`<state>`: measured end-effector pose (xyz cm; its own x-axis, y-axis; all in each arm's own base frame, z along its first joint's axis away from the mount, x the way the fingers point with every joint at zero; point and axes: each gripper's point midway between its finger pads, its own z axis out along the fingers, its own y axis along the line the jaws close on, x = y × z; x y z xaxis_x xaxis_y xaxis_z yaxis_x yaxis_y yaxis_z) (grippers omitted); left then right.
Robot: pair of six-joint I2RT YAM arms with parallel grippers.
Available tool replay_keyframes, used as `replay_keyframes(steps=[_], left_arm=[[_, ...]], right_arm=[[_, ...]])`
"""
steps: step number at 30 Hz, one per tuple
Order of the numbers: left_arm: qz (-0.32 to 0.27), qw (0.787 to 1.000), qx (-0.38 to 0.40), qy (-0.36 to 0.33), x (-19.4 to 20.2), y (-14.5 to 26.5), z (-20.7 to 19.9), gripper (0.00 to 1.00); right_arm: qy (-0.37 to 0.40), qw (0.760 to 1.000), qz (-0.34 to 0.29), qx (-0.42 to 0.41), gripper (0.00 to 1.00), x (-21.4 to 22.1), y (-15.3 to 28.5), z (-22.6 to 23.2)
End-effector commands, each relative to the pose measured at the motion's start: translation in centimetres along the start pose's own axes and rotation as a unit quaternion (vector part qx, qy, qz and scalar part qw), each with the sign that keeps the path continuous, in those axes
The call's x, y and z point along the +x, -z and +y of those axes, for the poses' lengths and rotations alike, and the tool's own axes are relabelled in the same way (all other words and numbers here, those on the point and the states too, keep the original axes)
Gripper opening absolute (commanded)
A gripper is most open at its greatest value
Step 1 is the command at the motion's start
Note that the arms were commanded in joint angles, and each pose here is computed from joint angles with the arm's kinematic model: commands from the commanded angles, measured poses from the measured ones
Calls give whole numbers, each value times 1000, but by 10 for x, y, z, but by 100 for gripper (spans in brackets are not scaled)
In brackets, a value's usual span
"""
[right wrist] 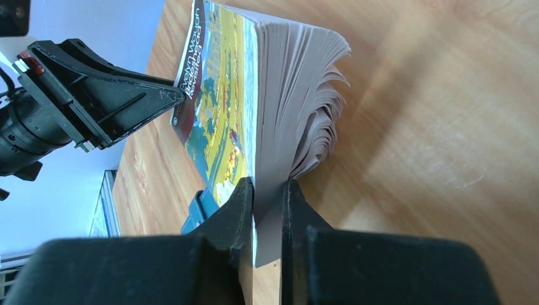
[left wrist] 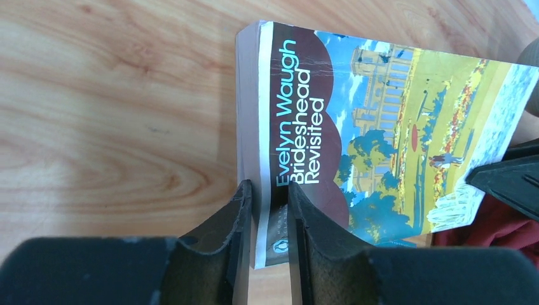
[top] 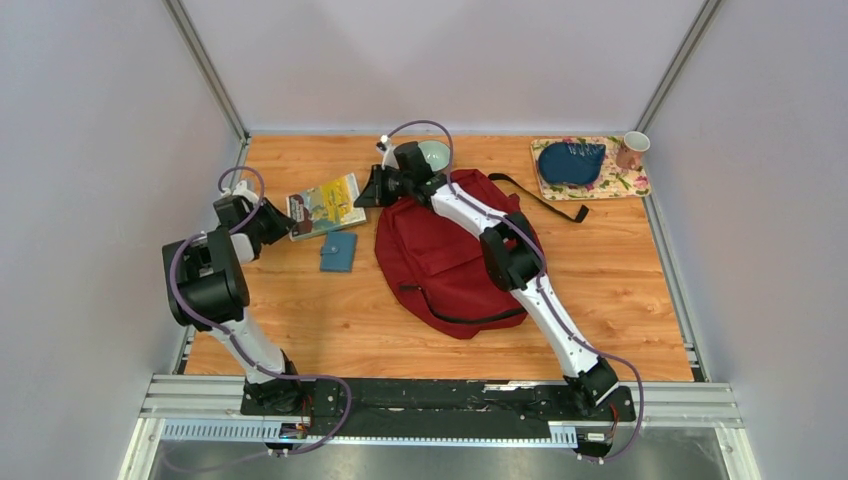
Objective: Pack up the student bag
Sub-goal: Pick up the book from the center of the board.
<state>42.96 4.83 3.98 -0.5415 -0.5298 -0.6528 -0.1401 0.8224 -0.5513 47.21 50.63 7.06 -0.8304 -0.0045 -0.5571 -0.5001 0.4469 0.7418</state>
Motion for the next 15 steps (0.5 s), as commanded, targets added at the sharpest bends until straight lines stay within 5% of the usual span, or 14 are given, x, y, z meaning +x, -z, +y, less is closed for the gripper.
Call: replay_keyframes(steps=[1,2,6,15], left_arm=[[43,991,125,-7,12,27,-73,24],[39,993,111,-1,10,30,-68,43],[-15,997,69,19,-16,62,-54,78],[-92,992,39,75,-18,131,-49,79]], right_arm=[[69,990,22,-122,0,32,1,178],[62,992,22,-109,0,35,3,173],[53,995,-12,-88,0,14,27,190],[20,996,-78,-48,0,-3,86,214]])
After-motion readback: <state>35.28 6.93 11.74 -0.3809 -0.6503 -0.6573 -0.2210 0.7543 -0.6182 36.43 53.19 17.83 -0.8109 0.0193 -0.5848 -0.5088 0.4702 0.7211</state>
